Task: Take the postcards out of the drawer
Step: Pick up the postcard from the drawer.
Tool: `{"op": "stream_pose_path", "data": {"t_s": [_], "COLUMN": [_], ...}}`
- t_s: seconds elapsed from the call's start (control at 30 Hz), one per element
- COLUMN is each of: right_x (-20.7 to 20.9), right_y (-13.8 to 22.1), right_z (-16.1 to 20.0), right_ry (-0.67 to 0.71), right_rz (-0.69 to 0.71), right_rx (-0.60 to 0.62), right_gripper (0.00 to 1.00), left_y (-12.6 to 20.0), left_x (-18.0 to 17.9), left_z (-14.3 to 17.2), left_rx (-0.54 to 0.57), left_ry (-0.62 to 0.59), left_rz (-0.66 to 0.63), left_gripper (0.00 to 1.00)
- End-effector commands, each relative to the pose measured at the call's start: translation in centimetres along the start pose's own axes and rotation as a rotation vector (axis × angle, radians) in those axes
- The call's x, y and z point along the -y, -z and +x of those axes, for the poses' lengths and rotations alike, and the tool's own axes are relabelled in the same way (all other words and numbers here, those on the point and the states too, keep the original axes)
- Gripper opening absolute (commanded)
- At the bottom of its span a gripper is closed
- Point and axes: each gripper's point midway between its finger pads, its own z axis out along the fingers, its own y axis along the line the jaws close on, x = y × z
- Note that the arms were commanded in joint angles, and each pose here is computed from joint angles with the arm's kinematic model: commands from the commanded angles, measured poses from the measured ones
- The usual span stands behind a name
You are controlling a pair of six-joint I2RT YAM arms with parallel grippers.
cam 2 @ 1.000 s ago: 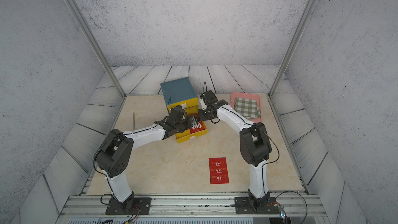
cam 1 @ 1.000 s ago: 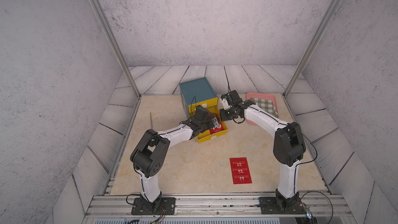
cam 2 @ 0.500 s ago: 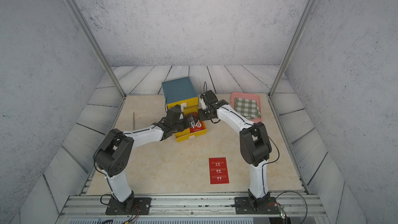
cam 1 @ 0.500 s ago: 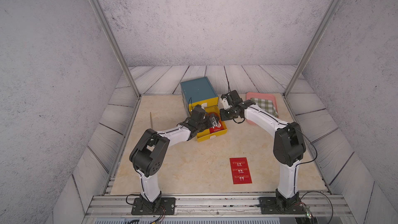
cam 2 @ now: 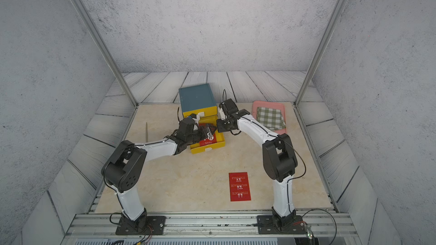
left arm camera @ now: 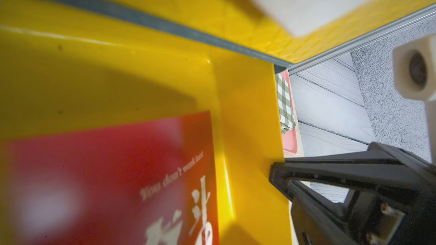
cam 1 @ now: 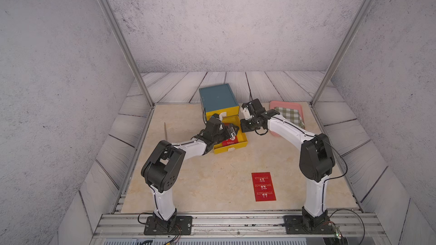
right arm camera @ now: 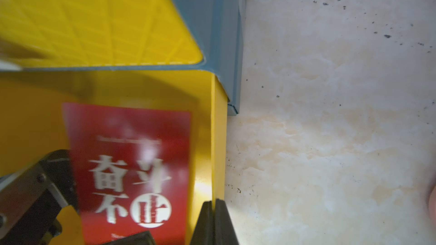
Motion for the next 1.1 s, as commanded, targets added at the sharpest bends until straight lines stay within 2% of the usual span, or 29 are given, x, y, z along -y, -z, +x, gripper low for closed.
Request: {"op": "stream_pose_path", "data": {"t_s": [0.0,0.13,0.27,0.63,0.8,1.07], "right_x": [-1.3,-1.3,-1.4,-1.4,-1.4,-1.3], "right_y": [0.2,0.1,0.2,0.0,0.0,-0.2], "right_z": [0.7,0.7,0.6,0.7,0.6,0.8], "right_ry": [-0.003,-0.003,-0.002,-0.003,-0.002,-0.005], "right_rz": [-0.056,-0.056,-0.057,-0.059,-0.058,-0.056], "right_rx": [-0.021,-0.022,-0.017,-0.023,-0.024,-0.032], "right_gripper": [0.0,0.0,0.0,0.0,0.0,0.0], "left_y": [-0.2,-0.2,-0.2,0.4,1.0,2.0], "left_x": [-0.8,-0.9,-1.1,-0.6,-0.6,0.8], "left_z": [0.2,0.4,0.5,-0.3,-0.9,-2.3], "left_rx": [-0.003,-0.013,-0.02,-0.019,0.004,0.023], "left_ry": [-0.017,-0.015,-0.009,-0.046,-0.003,-0.004], "left_rz": [0.002,-0.003,-0.009,-0.05,-0.065,-0.059], "left_gripper": [0.91,0.88,0.78,0.36,0.19,0.04]}}
